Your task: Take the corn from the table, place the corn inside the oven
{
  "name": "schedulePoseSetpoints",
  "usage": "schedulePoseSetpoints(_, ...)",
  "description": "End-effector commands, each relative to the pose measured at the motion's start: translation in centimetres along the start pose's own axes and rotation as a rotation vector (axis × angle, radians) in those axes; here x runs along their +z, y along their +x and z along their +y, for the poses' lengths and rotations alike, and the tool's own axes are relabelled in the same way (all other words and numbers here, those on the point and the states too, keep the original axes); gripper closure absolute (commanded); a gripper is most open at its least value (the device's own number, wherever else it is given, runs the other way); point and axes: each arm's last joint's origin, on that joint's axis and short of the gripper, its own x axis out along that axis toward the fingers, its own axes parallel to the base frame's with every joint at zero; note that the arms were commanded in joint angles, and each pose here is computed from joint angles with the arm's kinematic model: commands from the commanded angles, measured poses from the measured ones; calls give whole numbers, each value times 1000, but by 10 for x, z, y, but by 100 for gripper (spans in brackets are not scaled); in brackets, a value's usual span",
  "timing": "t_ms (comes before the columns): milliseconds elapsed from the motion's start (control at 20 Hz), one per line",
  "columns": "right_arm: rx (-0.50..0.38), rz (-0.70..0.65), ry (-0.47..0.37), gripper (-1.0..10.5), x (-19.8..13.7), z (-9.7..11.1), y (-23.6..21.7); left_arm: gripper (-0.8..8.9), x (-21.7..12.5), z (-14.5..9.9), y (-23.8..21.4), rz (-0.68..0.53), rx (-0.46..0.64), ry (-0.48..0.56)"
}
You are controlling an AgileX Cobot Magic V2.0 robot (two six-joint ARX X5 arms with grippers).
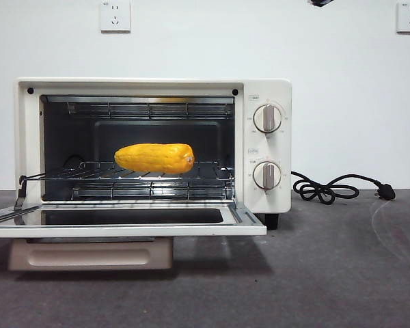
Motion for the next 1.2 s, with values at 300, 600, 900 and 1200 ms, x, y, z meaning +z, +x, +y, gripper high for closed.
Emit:
schedulePoseSetpoints(300, 3, -3, -20, 958, 1, -1, 1, 822, 2, 3, 23, 75, 92, -1)
schedulePoseSetpoints(600, 3, -3, -24, 958, 1, -1, 1, 822, 2, 9, 41, 136, 70, -14)
schedulePoseSetpoints(900, 3, -2, -23, 958, 1, -1, 1, 822, 4, 11, 45, 136, -64, -39)
schedulePoseSetpoints(1200, 3, -1, -22, 958, 1, -1, 1, 822, 23, -4, 25, 108, -117, -32)
